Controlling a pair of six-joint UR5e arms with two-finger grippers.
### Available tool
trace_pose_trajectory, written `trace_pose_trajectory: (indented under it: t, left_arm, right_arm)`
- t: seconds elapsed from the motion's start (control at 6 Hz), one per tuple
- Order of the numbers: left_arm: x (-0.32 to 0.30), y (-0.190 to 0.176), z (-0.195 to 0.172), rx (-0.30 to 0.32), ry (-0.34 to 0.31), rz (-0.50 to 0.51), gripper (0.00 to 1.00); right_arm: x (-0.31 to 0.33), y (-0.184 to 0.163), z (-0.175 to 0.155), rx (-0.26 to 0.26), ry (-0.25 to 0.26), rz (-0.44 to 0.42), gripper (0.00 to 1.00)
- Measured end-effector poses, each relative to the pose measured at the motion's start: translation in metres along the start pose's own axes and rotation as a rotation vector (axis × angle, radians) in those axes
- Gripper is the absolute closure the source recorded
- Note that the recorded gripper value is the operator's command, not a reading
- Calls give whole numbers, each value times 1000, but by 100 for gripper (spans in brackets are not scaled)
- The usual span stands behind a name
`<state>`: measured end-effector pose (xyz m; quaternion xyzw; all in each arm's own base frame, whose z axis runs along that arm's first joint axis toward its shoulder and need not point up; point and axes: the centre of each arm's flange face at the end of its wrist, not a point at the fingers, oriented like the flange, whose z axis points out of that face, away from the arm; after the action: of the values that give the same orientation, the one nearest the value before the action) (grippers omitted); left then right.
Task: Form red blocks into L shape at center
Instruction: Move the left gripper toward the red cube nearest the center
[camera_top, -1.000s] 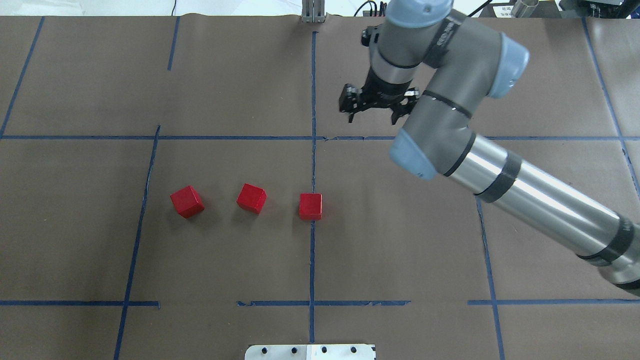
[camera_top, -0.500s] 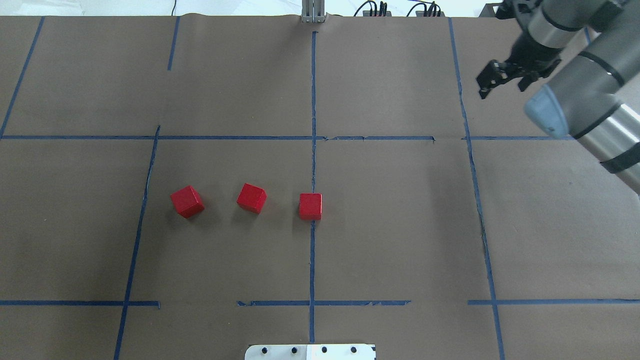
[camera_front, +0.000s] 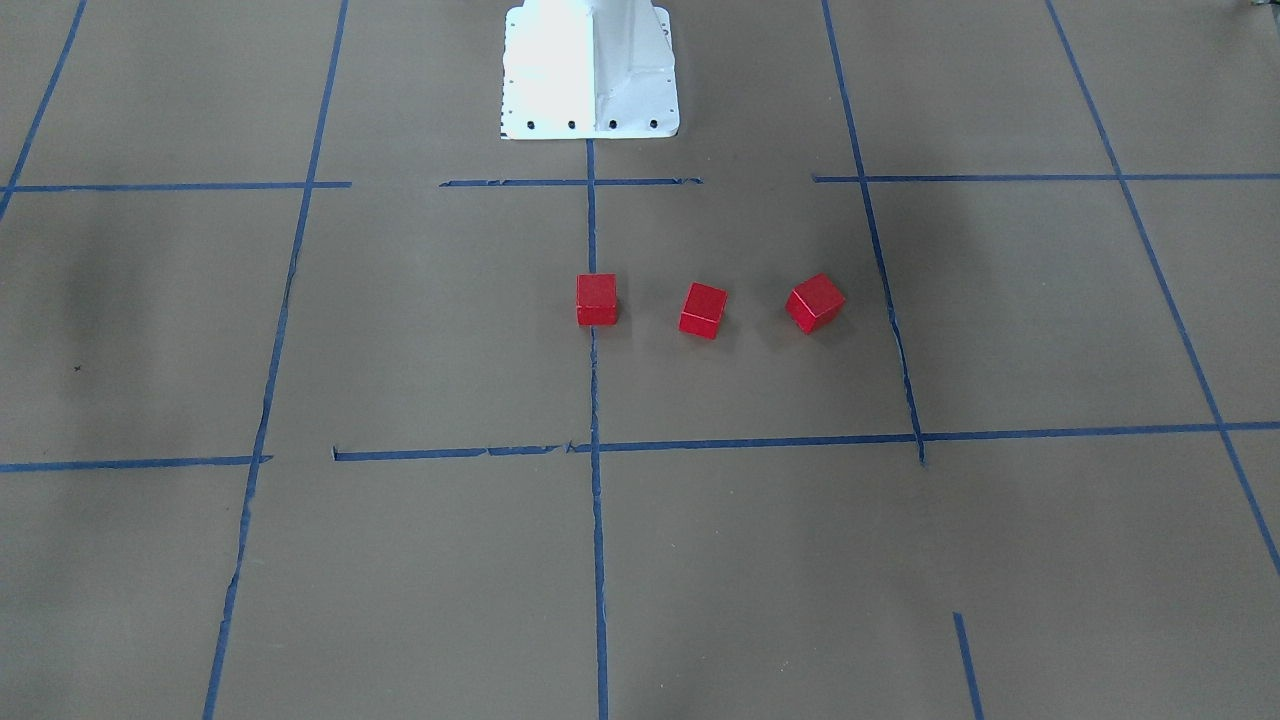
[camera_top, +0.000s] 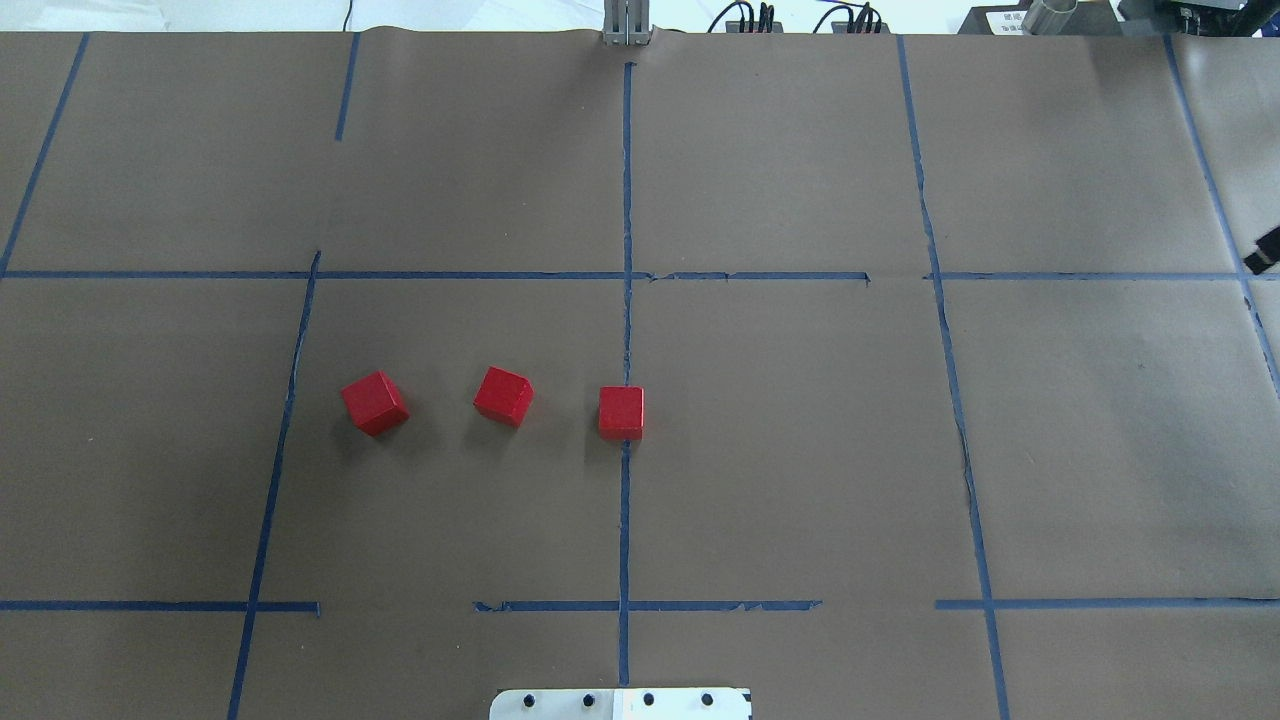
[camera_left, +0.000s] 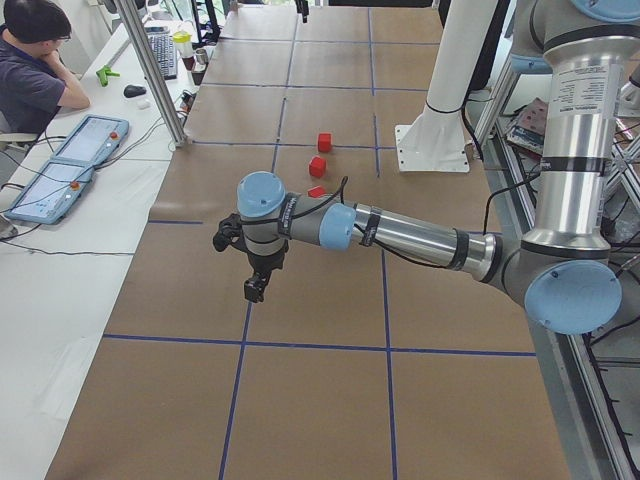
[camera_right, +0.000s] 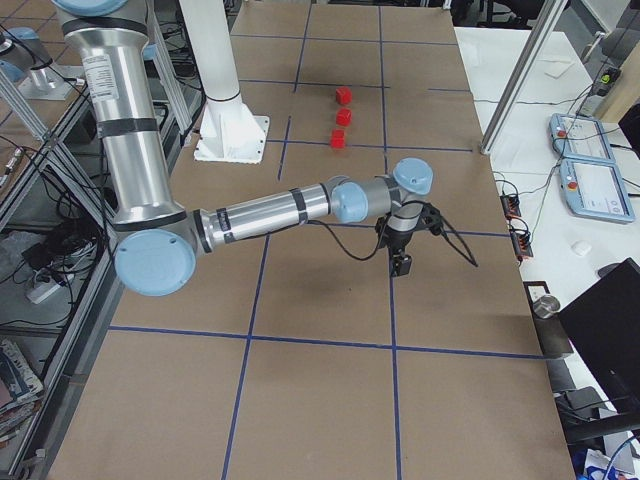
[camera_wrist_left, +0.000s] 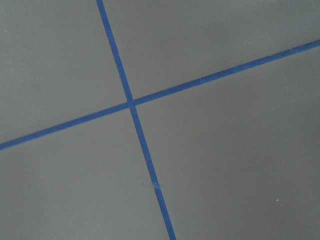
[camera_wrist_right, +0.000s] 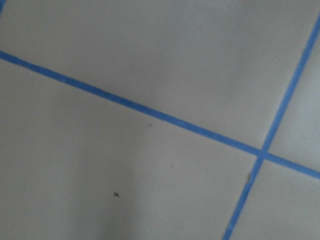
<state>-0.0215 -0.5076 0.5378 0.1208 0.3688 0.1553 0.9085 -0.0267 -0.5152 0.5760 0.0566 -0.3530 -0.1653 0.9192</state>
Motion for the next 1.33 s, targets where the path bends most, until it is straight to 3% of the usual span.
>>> trace_pose_trajectory:
  t: [0.33, 0.83, 1.33]
  left_arm:
    - [56, -39, 5, 23, 56, 21, 0]
    - [292, -105, 63, -23, 212, 46, 0]
    - [498, -134, 135, -9, 127, -188, 0]
  right_arm:
    - [51, 96, -13, 18, -23, 102, 0]
    - [60, 124, -10, 15, -37, 152, 0]
    - [62, 125, -8, 14, -38, 158, 0]
